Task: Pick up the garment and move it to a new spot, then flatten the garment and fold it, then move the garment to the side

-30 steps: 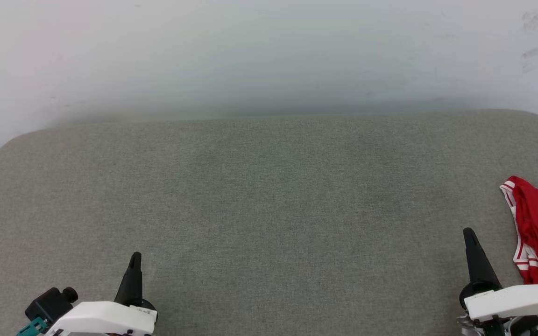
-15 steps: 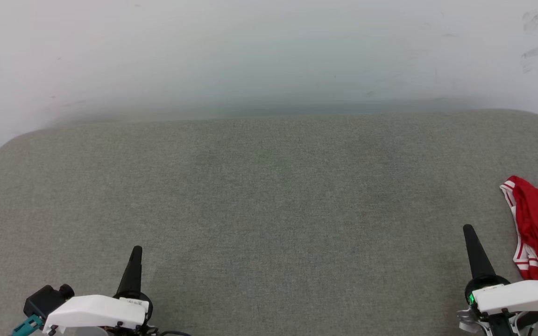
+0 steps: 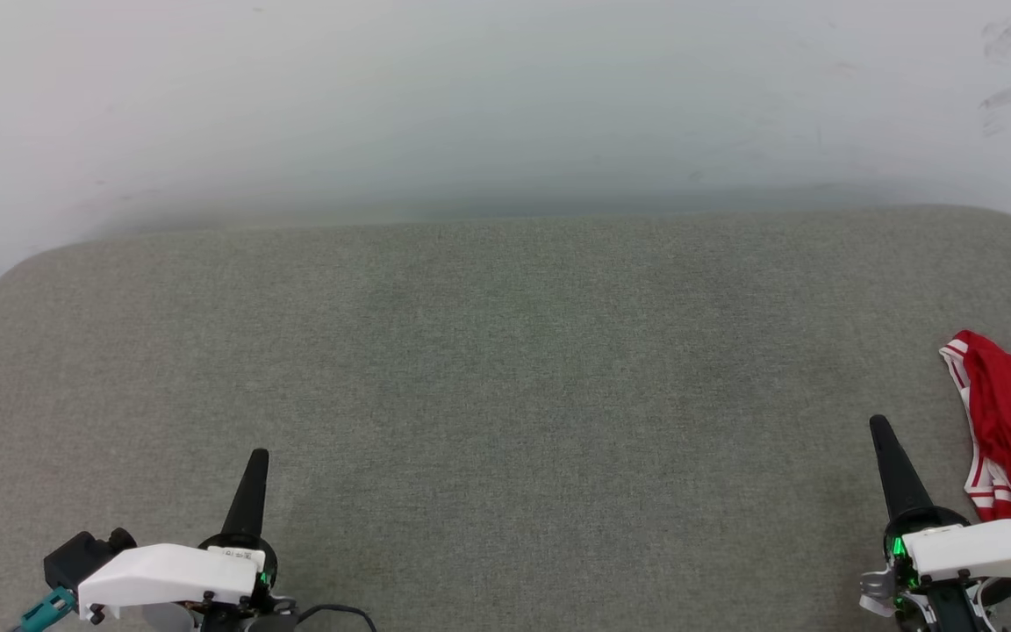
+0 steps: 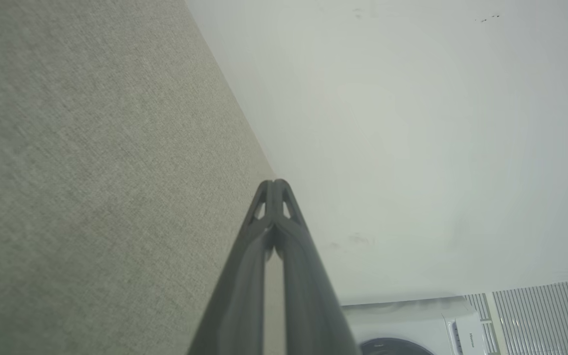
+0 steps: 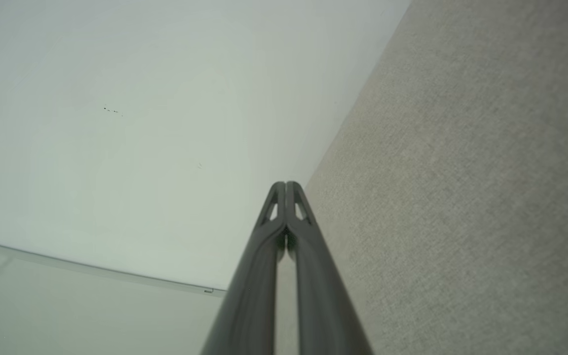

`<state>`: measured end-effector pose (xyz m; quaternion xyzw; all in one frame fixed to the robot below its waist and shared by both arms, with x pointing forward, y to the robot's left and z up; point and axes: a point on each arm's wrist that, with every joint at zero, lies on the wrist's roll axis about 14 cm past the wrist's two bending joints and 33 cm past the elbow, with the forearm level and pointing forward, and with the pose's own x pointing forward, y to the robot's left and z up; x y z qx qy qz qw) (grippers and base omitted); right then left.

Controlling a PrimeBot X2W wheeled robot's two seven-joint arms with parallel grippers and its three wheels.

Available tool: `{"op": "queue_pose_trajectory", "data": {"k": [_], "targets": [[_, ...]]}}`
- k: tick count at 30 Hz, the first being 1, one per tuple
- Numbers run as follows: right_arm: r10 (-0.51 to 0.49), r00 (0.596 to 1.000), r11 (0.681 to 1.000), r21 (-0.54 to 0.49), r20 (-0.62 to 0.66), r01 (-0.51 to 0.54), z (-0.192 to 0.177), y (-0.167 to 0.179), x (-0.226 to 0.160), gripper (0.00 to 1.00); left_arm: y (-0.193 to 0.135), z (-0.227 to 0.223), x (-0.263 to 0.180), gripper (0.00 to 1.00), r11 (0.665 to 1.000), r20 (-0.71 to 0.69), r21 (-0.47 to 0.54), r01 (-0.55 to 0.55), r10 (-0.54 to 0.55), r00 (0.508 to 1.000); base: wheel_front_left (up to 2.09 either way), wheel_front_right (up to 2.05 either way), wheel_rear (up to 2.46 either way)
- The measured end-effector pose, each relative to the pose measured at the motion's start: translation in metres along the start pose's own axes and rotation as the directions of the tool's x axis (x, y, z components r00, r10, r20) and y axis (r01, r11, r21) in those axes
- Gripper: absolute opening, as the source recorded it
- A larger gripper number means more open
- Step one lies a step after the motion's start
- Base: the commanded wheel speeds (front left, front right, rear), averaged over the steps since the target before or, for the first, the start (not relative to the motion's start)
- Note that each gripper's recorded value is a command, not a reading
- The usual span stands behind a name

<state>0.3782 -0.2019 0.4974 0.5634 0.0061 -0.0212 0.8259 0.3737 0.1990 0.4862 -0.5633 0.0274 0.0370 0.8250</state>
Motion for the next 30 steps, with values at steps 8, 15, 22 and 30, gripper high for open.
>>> {"op": "queue_pose_trajectory", "data": {"k": [8, 15, 22, 30], "targets": [[-0.002, 1.0, 0.997, 0.073, -0.004, 0.003, 0.0, -0.001, 0.001, 0.0, -0.002, 0.001, 0.002, 0.0, 0.997, -0.003, -0.075, 0.01, -0.01, 1.0, 0.0, 0.0, 0.0], [0.006, 1.0, 0.991, 0.134, -0.009, -0.004, 0.0, 0.002, 0.003, 0.0, -0.006, 0.003, 0.005, 0.0, 0.99, -0.003, -0.136, 0.024, -0.024, 1.0, 0.0, 0.0, 0.0], [0.013, 1.0, 0.982, 0.19, -0.013, -0.011, 0.0, 0.004, 0.005, 0.0, -0.007, 0.003, 0.006, 0.0, 0.981, -0.004, -0.193, 0.034, -0.035, 0.999, 0.0, 0.0, 0.0], [0.015, 1.0, 0.968, 0.25, -0.016, -0.01, 0.0, 0.003, 0.005, 0.0, -0.012, 0.005, 0.009, 0.0, 0.966, -0.005, -0.254, 0.051, -0.054, 0.999, 0.0, 0.0, 0.0]]}}
